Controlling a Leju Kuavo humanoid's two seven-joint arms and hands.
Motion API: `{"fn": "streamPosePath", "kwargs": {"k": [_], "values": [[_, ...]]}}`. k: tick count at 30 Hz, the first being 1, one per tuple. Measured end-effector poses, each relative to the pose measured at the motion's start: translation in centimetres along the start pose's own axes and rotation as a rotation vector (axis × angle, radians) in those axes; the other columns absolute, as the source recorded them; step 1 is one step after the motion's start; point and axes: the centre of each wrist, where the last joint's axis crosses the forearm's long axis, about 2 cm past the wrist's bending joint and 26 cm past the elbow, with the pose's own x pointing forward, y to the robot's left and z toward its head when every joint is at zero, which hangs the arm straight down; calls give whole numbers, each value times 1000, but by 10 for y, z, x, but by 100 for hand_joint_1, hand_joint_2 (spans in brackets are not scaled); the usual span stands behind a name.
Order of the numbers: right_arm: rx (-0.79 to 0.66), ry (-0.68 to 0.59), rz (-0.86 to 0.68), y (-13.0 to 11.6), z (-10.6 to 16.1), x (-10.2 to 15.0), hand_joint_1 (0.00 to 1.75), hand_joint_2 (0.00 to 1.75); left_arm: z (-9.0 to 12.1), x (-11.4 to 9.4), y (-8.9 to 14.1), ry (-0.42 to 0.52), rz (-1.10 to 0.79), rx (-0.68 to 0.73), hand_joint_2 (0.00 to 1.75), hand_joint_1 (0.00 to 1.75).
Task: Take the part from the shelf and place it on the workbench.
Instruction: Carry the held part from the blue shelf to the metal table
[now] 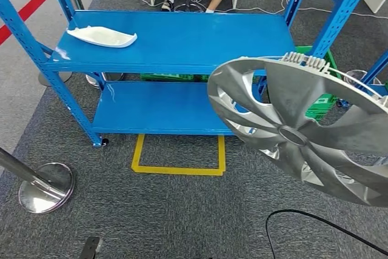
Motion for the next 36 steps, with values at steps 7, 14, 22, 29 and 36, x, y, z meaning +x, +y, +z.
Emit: {"fn": "streamPosePath", "kwargs": {"k": [7, 14, 22, 29, 36], "values": [[-86, -20, 102, 2, -16, -14, 175, 175, -1, 4, 4, 55, 11, 38, 175, 0], [-165, -63, 61, 1, -16, -27, 175, 175, -1, 3, 10, 79, 28, 63, 175, 0], [-183, -53, 50, 0, -14, -32, 175, 175, -1, 4, 12, 79, 36, 70, 175, 0], [-220, -62, -12, -4, -1, -29, 175, 175, 0, 1, 13, 87, 29, 72, 175, 0], [-228, -65, -67, -31, 50, 15, 175, 175, 1, -3, 3, 83, -23, 59, 175, 0]]}}
